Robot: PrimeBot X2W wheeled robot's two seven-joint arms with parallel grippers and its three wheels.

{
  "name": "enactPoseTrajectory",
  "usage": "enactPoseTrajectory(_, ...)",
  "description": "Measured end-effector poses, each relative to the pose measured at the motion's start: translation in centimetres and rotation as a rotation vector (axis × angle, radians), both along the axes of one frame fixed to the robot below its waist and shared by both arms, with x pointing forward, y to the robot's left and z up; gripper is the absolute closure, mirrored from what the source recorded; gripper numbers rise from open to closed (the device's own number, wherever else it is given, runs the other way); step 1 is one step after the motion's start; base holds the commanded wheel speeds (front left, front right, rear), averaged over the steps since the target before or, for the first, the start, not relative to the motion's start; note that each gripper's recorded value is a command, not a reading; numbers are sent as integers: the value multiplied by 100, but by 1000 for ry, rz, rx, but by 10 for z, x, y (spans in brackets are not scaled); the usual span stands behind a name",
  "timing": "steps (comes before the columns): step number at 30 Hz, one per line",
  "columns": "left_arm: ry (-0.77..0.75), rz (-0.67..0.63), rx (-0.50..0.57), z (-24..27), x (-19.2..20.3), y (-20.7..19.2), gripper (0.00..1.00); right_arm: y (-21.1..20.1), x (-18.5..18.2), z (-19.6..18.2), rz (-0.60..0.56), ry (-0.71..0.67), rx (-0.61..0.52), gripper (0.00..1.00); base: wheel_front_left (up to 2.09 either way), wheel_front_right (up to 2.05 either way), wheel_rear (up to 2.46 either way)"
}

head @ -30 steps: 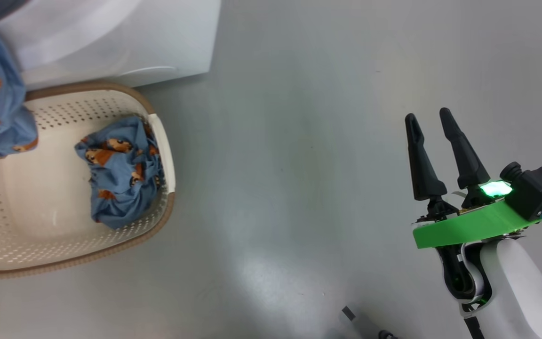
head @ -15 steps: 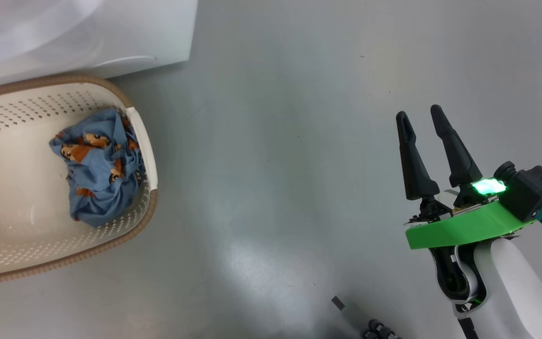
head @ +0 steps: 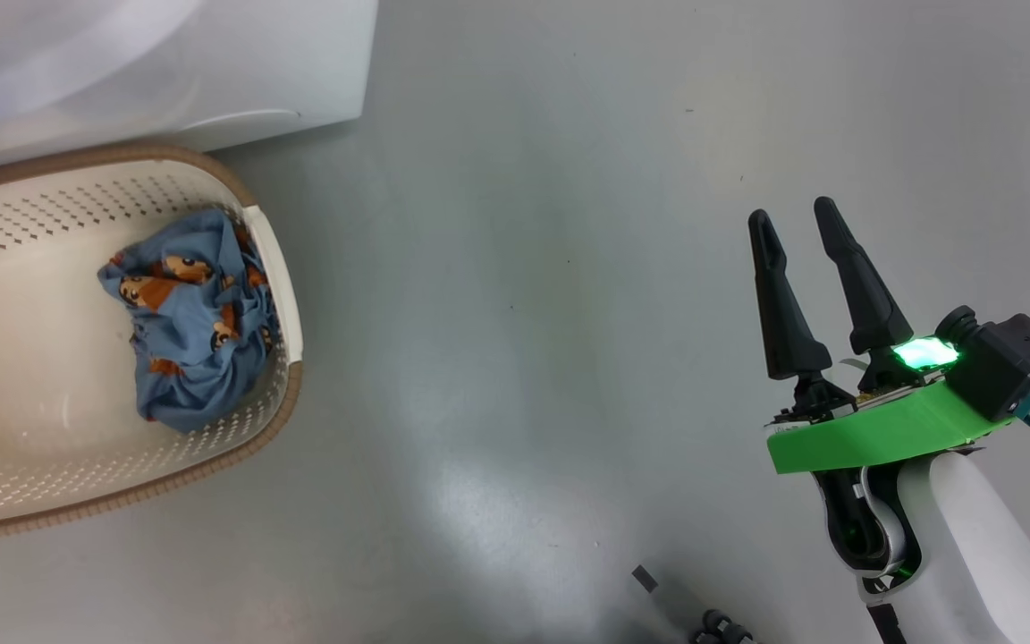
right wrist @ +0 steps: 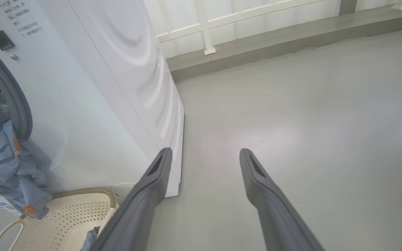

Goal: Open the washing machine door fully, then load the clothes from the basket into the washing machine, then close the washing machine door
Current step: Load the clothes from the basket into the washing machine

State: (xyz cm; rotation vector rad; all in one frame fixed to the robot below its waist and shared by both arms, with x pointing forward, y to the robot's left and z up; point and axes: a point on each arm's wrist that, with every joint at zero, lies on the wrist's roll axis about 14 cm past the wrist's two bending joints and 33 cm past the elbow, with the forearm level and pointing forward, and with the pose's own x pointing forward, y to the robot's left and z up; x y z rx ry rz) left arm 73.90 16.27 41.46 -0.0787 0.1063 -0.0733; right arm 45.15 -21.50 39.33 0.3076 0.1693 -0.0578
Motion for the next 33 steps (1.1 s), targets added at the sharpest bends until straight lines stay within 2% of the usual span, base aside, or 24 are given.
enactPoseTrajectory(1,5,-3,5,1,1,0,100,0,0,0,1,-1,1,0,0,0,0)
enactPoseTrajectory(2,9,-4,10,2,1,-1,89,1,0,1,1,-3,1,0,0,0,0)
enactPoseTrajectory(3,17,-4,11,3,2,0,71,1,0,1,2,-4,2,0,0,0,0)
enactPoseTrajectory(4,22,-6,17,4,2,-1,58,1,0,2,3,-5,2,0,0,0,0)
enactPoseTrajectory(5,29,-5,27,4,2,0,20,2,0,3,4,-7,3,0,0,0,0)
enactPoseTrajectory(6,45,0,30,3,1,1,0,2,0,3,5,-8,4,0,0,0,0)
enactPoseTrajectory(19,76,-1,51,8,-6,1,0,5,1,13,11,-33,9,0,0,0,0)
enactPoseTrajectory(29,-20,21,-62,40,-10,-2,0,8,2,24,19,-61,14,0,0,0,0)
enactPoseTrajectory(33,-41,36,-98,39,-26,2,0,10,2,31,26,-79,19,0,0,0,0)
